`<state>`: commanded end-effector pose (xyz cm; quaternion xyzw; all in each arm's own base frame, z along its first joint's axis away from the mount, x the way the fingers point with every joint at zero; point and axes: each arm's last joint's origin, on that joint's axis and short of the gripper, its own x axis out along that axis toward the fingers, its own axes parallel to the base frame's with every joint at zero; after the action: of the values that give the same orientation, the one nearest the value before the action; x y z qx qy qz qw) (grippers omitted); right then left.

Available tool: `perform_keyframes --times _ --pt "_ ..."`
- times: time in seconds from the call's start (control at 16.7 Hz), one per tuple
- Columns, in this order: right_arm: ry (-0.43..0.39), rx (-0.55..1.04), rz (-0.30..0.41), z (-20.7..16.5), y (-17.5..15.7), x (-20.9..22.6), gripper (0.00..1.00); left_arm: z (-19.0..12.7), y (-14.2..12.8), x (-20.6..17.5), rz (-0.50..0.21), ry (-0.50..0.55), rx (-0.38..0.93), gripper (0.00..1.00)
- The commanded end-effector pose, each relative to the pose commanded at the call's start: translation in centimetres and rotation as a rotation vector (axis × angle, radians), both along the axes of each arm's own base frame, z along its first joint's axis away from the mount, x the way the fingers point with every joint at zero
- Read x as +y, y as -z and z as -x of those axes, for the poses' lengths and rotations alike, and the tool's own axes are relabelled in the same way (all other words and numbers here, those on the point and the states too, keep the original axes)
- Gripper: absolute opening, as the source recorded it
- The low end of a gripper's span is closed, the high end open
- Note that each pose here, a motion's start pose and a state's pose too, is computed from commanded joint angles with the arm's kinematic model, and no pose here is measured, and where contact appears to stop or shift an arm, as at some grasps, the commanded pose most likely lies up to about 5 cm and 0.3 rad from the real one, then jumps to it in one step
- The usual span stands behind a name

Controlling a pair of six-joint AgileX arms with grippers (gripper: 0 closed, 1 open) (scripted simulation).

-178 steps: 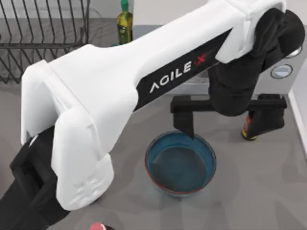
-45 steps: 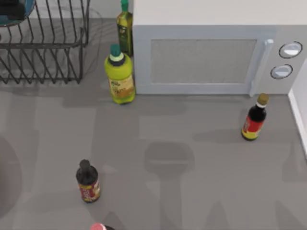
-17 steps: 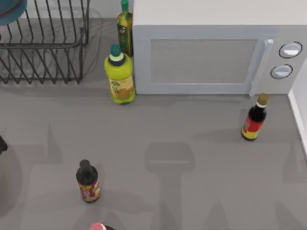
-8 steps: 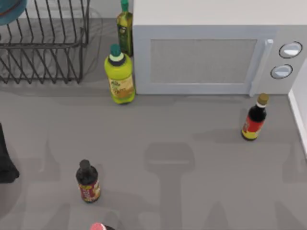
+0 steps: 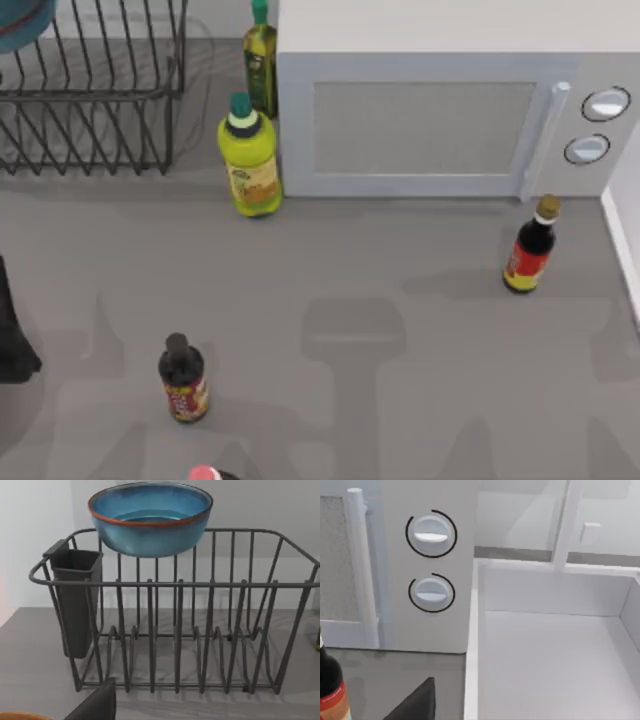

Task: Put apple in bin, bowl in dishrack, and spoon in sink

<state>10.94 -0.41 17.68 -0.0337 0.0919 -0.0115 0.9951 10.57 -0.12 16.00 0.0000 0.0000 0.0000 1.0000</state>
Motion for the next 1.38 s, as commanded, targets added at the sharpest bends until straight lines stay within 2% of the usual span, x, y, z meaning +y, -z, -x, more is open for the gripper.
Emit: perform_keyframes --times 0.18,0.42,0.6,0.78,1.02,1.38 --pt "0.005 0.259 0.06 -1.1 -1.1 -0.4 1.0 0.0 0.0 0.0 0.0 0.0 0.0 1.0" --pt "-0.028 0.693 0.118 -3.8 -1.9 -1.1 1.0 0.0 0.0 0.0 0.0 0.0 0.0 1.0" --pt "-0.082 0.997 0.135 -6.2 -1.8 -1.9 1.0 0.0 0.0 0.0 0.0 0.0 0.0 1.0" --pt "-0.146 1.227 0.135 -8.4 -1.6 -2.6 1.0 0.0 0.0 0.0 0.0 0.0 0.0 1.0" --pt "-0.203 1.369 0.131 -10.1 -1.6 -3.2 1.0 0.0 0.0 0.0 0.0 0.0 0.0 1.0" --pt "-0.21 1.377 0.134 -10.3 -1.5 -3.1 1.0 0.0 0.0 0.0 0.0 0.0 0.0 1.0"
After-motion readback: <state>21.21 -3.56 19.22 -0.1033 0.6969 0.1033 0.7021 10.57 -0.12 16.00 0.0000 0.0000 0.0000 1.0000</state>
